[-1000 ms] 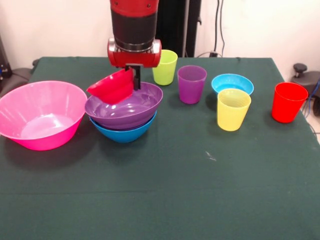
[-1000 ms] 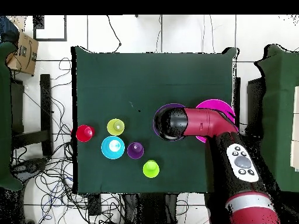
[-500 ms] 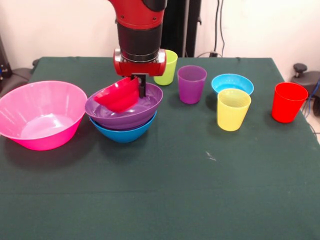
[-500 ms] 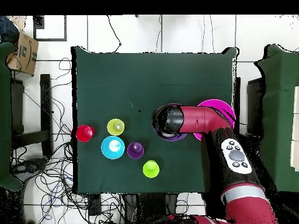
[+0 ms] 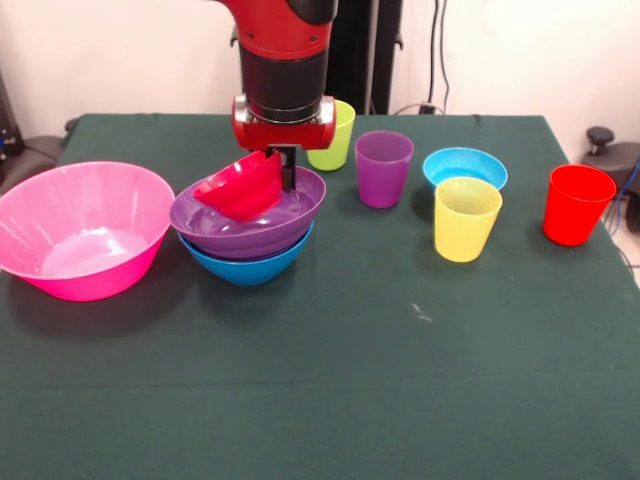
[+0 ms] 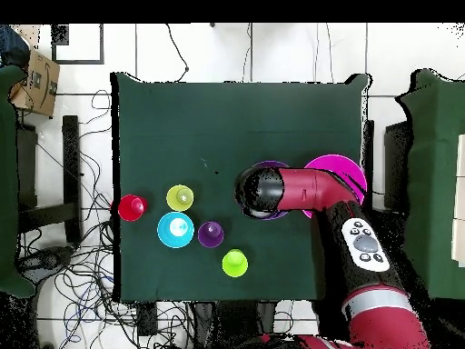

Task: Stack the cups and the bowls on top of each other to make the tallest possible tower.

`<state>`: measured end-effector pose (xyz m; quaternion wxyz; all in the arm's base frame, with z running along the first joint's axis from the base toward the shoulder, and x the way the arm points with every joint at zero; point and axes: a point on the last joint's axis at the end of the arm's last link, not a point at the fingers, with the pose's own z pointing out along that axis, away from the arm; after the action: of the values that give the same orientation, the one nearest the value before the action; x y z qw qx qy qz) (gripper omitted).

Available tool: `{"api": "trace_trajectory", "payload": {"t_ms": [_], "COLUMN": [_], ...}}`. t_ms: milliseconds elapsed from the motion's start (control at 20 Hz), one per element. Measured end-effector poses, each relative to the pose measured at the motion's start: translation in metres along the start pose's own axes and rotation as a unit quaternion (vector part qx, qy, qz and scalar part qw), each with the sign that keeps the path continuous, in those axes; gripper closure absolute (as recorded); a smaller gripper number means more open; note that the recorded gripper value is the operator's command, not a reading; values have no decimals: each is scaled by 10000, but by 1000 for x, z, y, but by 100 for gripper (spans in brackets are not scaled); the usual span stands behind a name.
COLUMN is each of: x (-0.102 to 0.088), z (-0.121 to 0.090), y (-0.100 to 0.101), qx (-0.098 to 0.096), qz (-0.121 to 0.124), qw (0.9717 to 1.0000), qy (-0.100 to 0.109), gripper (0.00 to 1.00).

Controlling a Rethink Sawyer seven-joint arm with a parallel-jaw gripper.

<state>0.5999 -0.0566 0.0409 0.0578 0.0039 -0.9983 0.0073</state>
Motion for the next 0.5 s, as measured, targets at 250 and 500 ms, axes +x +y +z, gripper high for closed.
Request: {"api": "trace_trajectory", "payload": {"t_ms": [250,500], "x": [4,6], "z": [8,22], "y": [-3,-4], "qx": [17,25], "qz": [26,47], "qw": [10000,9999], "qy": [-6,-110], "gripper": [100,100]}}
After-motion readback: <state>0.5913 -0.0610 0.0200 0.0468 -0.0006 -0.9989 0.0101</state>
